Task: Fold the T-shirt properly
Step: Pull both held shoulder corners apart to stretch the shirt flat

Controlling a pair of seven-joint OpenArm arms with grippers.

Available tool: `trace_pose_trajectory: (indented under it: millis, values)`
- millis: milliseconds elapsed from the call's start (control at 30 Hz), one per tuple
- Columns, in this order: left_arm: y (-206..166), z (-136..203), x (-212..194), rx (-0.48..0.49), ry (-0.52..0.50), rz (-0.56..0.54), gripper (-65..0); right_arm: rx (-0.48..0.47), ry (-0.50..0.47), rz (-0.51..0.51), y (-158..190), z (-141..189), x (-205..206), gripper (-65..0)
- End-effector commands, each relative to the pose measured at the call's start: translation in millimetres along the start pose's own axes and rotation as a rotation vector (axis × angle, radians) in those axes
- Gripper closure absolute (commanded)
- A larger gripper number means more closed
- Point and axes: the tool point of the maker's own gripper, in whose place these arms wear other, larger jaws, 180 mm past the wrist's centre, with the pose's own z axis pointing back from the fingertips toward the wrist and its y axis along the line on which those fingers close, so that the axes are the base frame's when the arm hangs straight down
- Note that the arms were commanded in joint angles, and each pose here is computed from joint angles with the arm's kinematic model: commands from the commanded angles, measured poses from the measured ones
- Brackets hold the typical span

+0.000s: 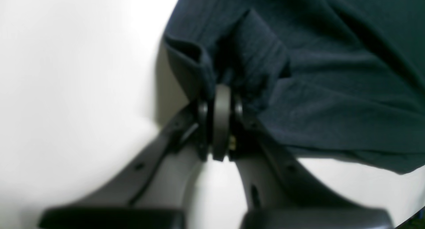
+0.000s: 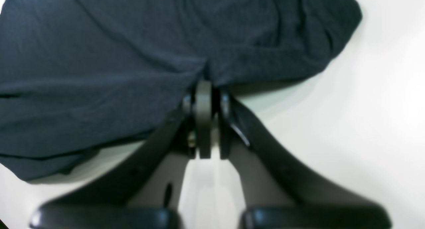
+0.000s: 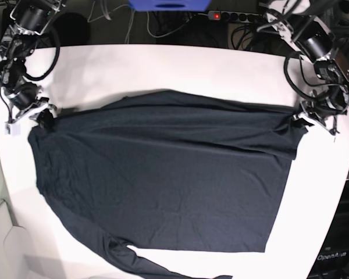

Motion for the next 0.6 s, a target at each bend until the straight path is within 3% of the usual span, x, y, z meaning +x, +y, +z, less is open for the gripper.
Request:
trace_pose_trajectory:
  millis: [0, 567]
  values:
    - [5.7, 7.7, 16.6, 0.022, -0.033, -0.023, 0.0, 0.004, -0.059, 0.020, -0.6, 4.1, 19.0, -1.0]
    - [13.3, 9.0, -7.2, 0.037, 0.010, -0.015, 0.0, -0.021, 0.017, 0.002, -10.4, 16.1, -16.8, -1.0]
